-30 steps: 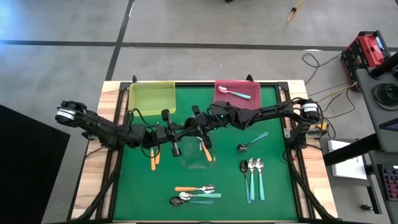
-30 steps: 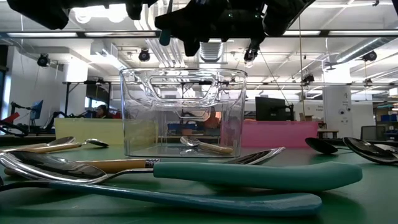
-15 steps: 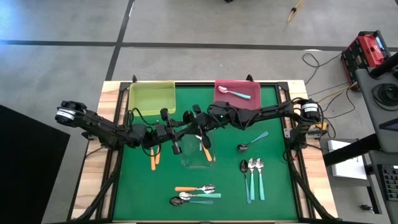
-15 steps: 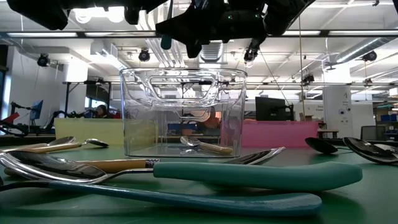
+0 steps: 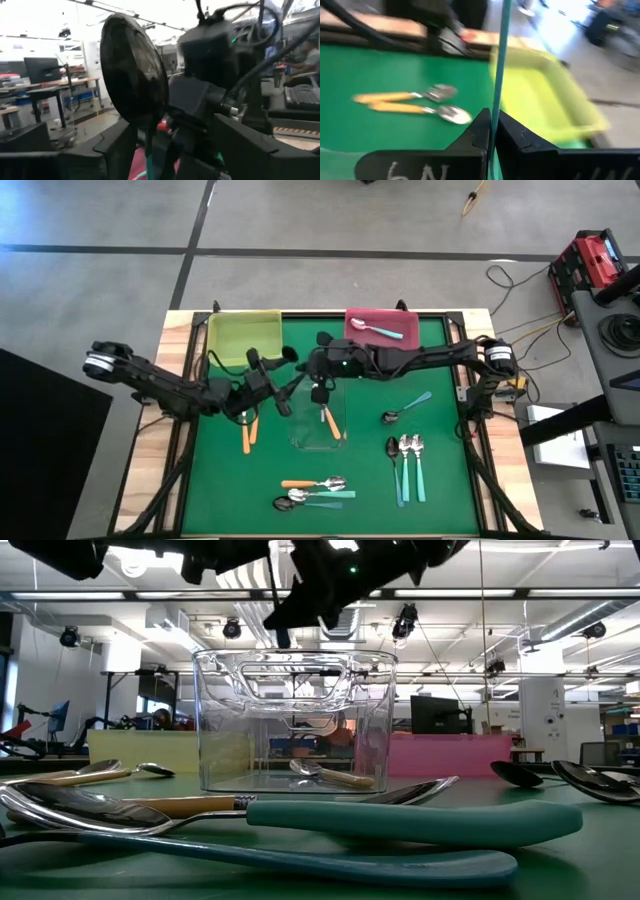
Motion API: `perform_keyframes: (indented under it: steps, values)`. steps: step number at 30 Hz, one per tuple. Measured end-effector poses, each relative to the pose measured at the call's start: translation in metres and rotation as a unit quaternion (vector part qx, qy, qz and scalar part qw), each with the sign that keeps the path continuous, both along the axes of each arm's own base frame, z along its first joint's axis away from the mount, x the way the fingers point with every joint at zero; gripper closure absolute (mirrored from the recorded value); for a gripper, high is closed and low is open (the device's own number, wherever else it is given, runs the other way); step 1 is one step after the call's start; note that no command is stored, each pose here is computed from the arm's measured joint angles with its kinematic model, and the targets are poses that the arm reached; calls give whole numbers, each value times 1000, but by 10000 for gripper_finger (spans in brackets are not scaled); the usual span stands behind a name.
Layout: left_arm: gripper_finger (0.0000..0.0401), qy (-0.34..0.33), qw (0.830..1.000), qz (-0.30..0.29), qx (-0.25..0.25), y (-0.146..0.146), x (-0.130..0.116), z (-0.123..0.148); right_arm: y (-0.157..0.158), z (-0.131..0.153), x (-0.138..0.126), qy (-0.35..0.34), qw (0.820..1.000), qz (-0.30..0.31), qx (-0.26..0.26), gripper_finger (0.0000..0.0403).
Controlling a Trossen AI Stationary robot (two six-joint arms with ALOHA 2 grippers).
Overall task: Sort silverware by color (type)
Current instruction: Put the middle left blue spoon into the yellow bin
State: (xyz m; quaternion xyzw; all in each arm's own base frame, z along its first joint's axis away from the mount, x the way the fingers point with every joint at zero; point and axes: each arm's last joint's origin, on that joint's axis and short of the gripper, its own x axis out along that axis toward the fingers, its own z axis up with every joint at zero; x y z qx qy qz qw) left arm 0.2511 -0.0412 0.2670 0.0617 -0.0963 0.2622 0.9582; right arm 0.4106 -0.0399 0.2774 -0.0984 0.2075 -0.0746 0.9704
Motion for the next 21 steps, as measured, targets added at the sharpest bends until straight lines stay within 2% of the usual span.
perform_keyframes:
  steps: [6,13,16,21]
  values:
    - [144,18,1000,0,-10,2,-10,7,-4,19,-3,65,989,-107,-74,394]
    - [143,20,999,-3,-37,6,-27,18,-7,36,-8,116,960,-196,-161,394]
    - [143,5,999,-4,-45,8,-32,23,-8,41,-11,138,932,-250,-226,394]
    - [145,-27,998,6,-62,14,-31,26,-3,48,-15,186,863,-329,-335,394]
